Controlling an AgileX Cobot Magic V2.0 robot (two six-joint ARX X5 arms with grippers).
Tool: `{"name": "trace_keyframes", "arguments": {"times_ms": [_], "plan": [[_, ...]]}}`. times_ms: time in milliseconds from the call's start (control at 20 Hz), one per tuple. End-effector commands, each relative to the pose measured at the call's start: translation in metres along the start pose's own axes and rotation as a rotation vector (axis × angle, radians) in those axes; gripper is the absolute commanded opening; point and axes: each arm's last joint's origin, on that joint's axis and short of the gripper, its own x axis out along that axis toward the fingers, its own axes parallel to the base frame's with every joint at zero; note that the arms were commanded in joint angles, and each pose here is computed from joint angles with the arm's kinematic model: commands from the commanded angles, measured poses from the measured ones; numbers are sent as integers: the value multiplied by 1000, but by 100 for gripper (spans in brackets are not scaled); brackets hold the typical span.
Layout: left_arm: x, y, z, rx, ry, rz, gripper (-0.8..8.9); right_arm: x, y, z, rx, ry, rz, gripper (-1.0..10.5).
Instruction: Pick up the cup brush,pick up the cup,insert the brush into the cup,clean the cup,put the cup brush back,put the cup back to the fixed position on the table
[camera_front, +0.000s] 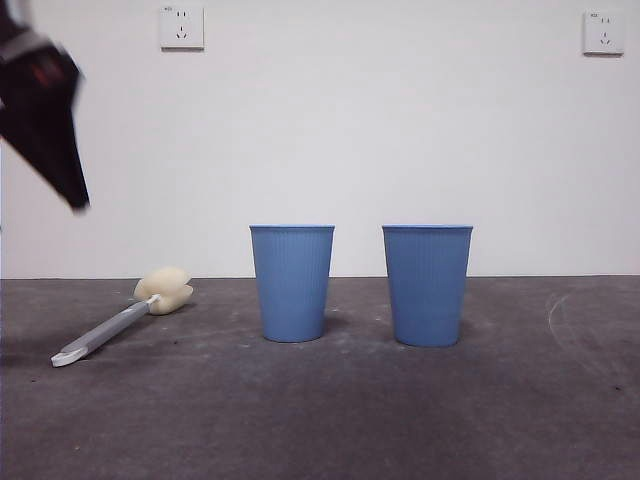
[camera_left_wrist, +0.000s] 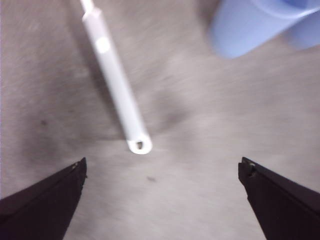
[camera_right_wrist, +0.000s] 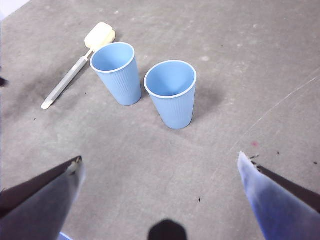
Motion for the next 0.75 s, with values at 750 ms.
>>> {"name": "trace_keyframes", "arguments": {"times_ms": [750], "plan": [[102, -10, 24, -60, 235, 198, 609, 6, -3, 1, 11, 32, 5, 554]]}}
